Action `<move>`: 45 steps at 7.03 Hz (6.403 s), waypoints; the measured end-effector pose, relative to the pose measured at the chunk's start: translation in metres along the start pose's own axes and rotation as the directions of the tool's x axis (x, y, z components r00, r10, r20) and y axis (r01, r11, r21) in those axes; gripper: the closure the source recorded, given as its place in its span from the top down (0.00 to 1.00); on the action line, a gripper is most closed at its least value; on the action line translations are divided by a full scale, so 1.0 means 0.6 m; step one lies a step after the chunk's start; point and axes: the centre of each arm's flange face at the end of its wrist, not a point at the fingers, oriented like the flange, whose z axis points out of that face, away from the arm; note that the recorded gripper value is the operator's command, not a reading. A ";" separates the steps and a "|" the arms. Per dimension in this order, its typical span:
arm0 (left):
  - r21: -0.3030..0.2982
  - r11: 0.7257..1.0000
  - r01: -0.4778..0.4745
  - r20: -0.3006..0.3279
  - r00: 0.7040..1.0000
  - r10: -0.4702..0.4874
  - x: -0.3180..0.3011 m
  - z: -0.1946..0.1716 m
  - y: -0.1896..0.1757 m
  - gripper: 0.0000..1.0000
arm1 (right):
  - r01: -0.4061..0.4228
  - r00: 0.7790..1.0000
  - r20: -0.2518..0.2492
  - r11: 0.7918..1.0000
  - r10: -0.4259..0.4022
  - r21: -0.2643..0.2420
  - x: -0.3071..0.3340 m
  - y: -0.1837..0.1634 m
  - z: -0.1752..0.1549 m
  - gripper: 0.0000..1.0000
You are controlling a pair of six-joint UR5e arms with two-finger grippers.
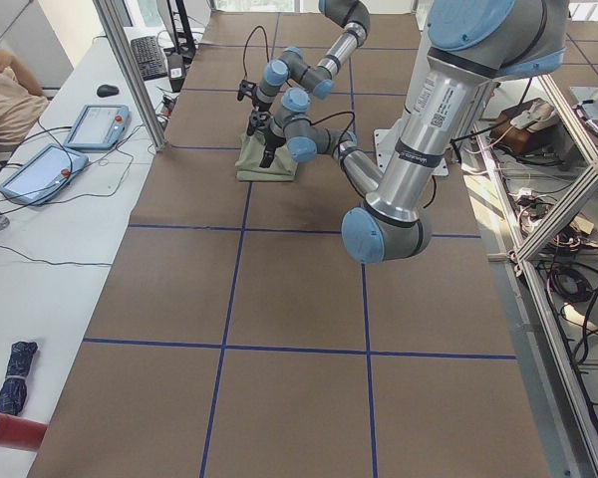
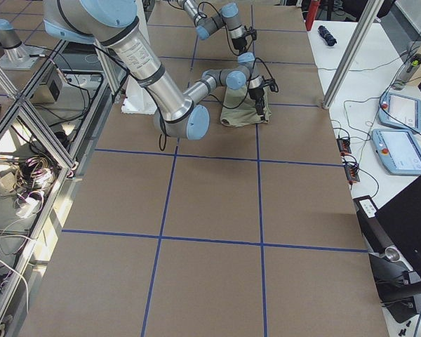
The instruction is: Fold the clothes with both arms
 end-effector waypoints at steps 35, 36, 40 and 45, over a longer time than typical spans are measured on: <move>-0.243 0.911 -0.333 0.120 0.922 0.369 -0.692 -0.402 -0.059 1.00 | 0.426 0.900 0.277 0.808 -0.336 -0.407 1.083 -0.036 -0.048 1.00; -0.273 0.928 -0.253 0.140 0.944 0.299 -0.773 -0.410 -0.026 1.00 | 0.385 0.918 0.278 0.804 -0.283 -0.453 1.160 0.027 -0.035 1.00; -0.350 0.922 -0.168 0.117 0.968 0.221 -0.919 -0.443 0.050 1.00 | 0.304 0.941 0.281 0.841 -0.190 -0.448 1.277 0.139 -0.040 1.00; -0.386 0.914 -0.127 0.109 0.977 0.182 -0.952 -0.451 0.063 1.00 | 0.312 0.938 0.284 0.847 -0.200 -0.430 1.275 0.134 -0.043 1.00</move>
